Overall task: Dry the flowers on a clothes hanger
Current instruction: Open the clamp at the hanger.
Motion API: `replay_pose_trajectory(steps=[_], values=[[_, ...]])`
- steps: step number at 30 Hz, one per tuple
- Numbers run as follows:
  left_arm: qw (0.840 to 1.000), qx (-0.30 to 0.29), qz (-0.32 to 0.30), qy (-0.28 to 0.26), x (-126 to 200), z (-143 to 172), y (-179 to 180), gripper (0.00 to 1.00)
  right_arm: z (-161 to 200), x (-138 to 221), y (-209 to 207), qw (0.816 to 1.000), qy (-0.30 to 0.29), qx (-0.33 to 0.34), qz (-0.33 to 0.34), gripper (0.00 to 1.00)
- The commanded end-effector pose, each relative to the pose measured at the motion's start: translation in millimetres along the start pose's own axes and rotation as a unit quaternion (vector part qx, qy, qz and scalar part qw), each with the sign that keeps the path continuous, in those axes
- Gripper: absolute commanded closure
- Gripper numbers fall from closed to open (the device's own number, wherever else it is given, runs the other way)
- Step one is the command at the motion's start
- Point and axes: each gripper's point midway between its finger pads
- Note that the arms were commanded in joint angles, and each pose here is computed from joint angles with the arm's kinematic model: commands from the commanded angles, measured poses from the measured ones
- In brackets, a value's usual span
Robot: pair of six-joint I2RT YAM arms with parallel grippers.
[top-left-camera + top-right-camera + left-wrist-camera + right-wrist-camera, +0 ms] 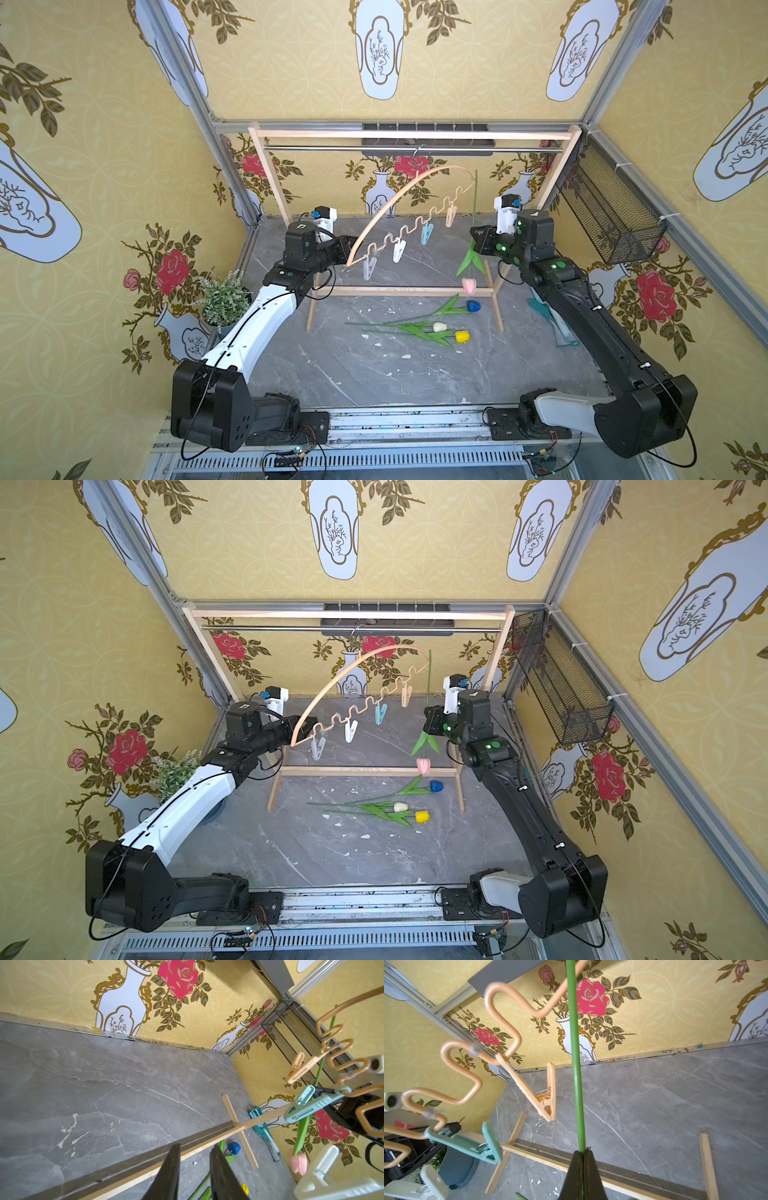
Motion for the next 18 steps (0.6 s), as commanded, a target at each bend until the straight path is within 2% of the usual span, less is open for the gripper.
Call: replay_pose_trajectory(steps=[1,9,18], values=[[0.998,-0.038,0.041,0.006,-5,-4,-14,0.67,-15,0,15,0.999,-0.022,0.019,-0.037,1.00],[0.993,-0.074,0.090,0.020,-21,-14,-36,0.61,-9,-11,22,0.998,0.002,0.021,-0.063,1.00],[0.985,-0.107,0.131,0.034,-36,-18,-54,0.48,-5,-19,25,0.997,0.015,0.025,-0.078,1.00]])
Point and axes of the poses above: each gripper's point midway between its finger pads, its own x axis back along the fingers, its own y axis along the line the jaws close on, z = x × y, and after that the axes turned 3 degrees about x, right-handed
